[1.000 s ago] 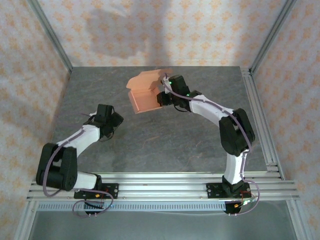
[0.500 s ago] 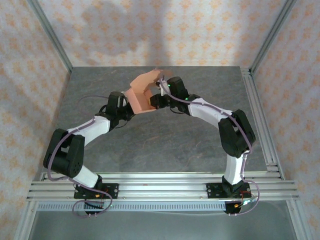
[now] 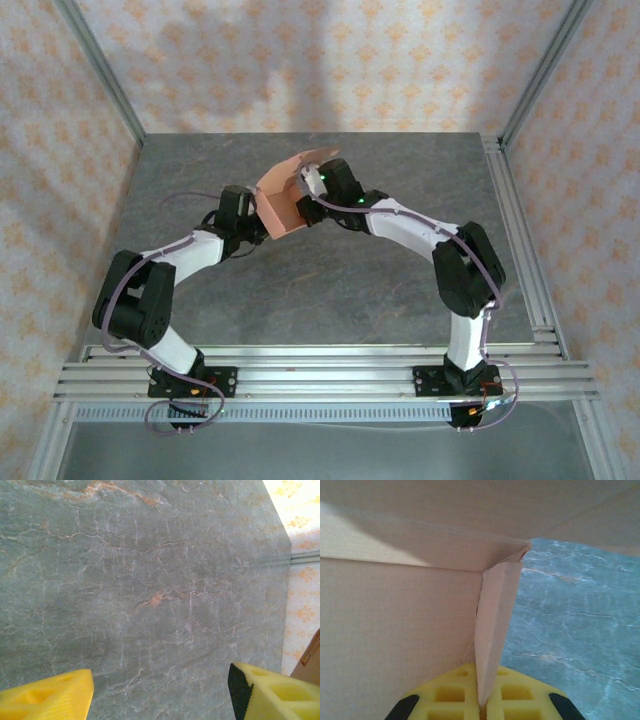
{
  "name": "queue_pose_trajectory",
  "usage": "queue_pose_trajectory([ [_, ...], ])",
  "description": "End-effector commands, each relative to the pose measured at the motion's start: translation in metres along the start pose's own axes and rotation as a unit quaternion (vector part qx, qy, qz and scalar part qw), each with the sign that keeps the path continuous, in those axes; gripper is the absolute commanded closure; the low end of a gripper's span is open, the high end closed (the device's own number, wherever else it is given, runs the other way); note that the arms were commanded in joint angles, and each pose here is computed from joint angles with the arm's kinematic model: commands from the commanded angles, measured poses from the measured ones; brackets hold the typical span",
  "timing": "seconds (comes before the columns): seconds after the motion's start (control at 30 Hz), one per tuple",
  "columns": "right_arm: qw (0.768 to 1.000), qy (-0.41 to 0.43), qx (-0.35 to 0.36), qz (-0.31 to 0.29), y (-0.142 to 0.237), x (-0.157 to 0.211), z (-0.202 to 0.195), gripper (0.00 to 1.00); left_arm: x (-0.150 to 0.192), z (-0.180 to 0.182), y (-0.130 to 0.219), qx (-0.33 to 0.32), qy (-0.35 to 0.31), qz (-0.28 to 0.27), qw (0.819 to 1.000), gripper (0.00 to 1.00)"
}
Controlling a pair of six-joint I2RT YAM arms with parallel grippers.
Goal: Fold the paper box
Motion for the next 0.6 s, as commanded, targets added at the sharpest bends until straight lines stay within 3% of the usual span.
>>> queue_pose_trajectory([
  [0.0,0.999,0.031,0.041,0.016,-0.007,0.009,0.004,0.95,-0.014,-0.043,0.002,0.066,-0.032,-0.022,0.997,0.27],
  [0.13,0.997,0.006,0.069,-0.029,0.008,-0.001,-0.011,0.96,-0.012,-0.027,0.007,0.030,-0.038,-0.028,0.998,0.27],
  [0.33,0.994,-0.042,0.038,-0.092,0.026,-0.010,-0.023,0.96,-0.003,-0.010,0.006,0.008,-0.037,-0.014,0.999,0.27],
  [0.57,0.986,-0.099,0.095,-0.097,0.035,-0.001,-0.057,0.96,-0.002,0.040,0.010,-0.072,0.012,-0.031,0.997,0.26],
])
Point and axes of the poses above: each hand's point on the last joint's axis, 136 mm out from that joint toward the fingers, its own y axis back along the fingers, its own z axis along the line the jaws close on, x = y × z, the point moved 5 cm from there along y, back along the fingers, and after that the axes turned 9 degrees about -y, right-handed, at the moved point
